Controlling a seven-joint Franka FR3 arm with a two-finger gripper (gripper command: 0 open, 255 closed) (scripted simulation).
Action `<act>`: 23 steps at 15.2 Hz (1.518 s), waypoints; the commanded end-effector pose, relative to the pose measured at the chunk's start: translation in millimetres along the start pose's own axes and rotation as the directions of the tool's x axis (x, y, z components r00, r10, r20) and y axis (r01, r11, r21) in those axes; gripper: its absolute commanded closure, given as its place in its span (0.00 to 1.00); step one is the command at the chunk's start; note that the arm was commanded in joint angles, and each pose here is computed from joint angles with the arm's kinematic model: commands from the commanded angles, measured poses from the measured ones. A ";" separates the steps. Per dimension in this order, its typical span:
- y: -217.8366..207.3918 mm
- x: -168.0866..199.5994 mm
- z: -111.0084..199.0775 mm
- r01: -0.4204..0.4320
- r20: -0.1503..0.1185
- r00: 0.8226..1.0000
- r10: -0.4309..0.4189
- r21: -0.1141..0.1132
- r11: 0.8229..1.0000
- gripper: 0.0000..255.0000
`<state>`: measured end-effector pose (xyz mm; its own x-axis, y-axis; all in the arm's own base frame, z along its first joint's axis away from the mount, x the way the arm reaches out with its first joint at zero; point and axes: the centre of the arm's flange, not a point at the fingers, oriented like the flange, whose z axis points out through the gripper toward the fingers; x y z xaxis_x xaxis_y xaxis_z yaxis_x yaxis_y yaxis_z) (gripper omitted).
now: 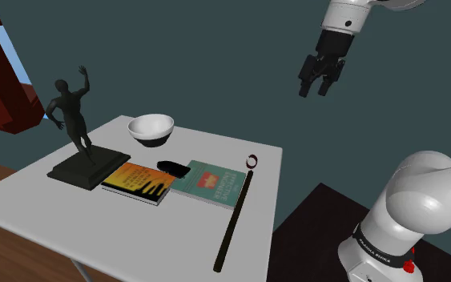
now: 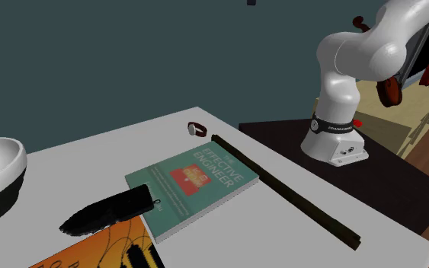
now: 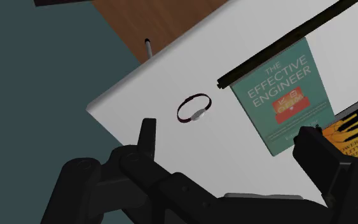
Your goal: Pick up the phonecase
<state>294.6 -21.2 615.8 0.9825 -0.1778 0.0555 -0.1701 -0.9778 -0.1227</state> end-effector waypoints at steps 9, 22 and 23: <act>-58.0 70.3 61.0 0.112 0.031 0.993 -0.111 -0.010 0.994 0.00; -165.8 165.5 165.8 0.290 0.084 0.954 -0.288 -0.019 0.957 0.00; -174.7 171.8 174.2 0.304 0.088 0.950 -0.301 -0.019 0.953 0.00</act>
<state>496.6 129.0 481.5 0.9927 0.1203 0.0048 0.1203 -0.9893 -0.0819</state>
